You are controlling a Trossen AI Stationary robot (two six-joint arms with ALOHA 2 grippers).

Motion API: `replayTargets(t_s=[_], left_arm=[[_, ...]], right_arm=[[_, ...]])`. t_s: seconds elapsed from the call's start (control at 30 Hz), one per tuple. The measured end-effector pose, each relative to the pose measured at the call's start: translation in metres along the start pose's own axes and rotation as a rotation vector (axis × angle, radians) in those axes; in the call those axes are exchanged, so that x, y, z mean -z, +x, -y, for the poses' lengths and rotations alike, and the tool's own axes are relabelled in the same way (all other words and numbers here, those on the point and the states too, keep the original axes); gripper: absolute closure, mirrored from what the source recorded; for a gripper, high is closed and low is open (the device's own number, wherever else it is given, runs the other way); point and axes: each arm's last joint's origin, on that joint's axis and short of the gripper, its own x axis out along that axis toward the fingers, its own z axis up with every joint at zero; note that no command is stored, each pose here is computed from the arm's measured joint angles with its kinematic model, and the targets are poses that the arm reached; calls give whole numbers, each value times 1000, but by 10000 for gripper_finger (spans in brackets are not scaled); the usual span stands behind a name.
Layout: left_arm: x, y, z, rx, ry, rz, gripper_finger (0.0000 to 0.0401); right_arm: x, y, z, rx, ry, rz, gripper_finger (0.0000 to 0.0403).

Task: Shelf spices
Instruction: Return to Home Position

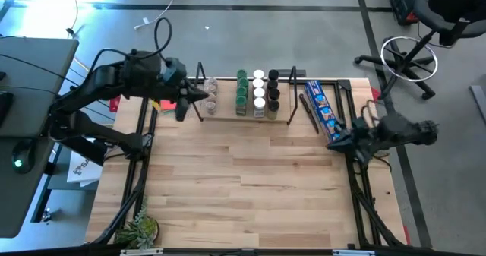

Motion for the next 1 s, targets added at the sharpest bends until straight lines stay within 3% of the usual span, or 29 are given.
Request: replayTargets(t_s=[0.13, 0.3, 0.47, 0.6, 0.8, 1.0], left_arm=[[10, -7, 3, 62, 22, -20, 401], [38, -13, -5, 30, 27, -35, 401], [76, -13, -18, 15, 20, 94, 401], [112, -7, -32, 37, -9, 216, 401], [169, 14, -51, 90, -40, 286, 401], [219, 29, -67, 113, -14, 359, 401]], right_arm=[[20, 16, 9, -68, -12, 80, 402], [43, 25, 19, -123, 22, 176, 403], [62, 30, 29, -147, 83, 224, 403], [62, 31, 31, -99, 73, 237, 403], [71, 32, 43, 157, 92, 214, 403], [81, 33, 48, 221, 85, 113, 403]])
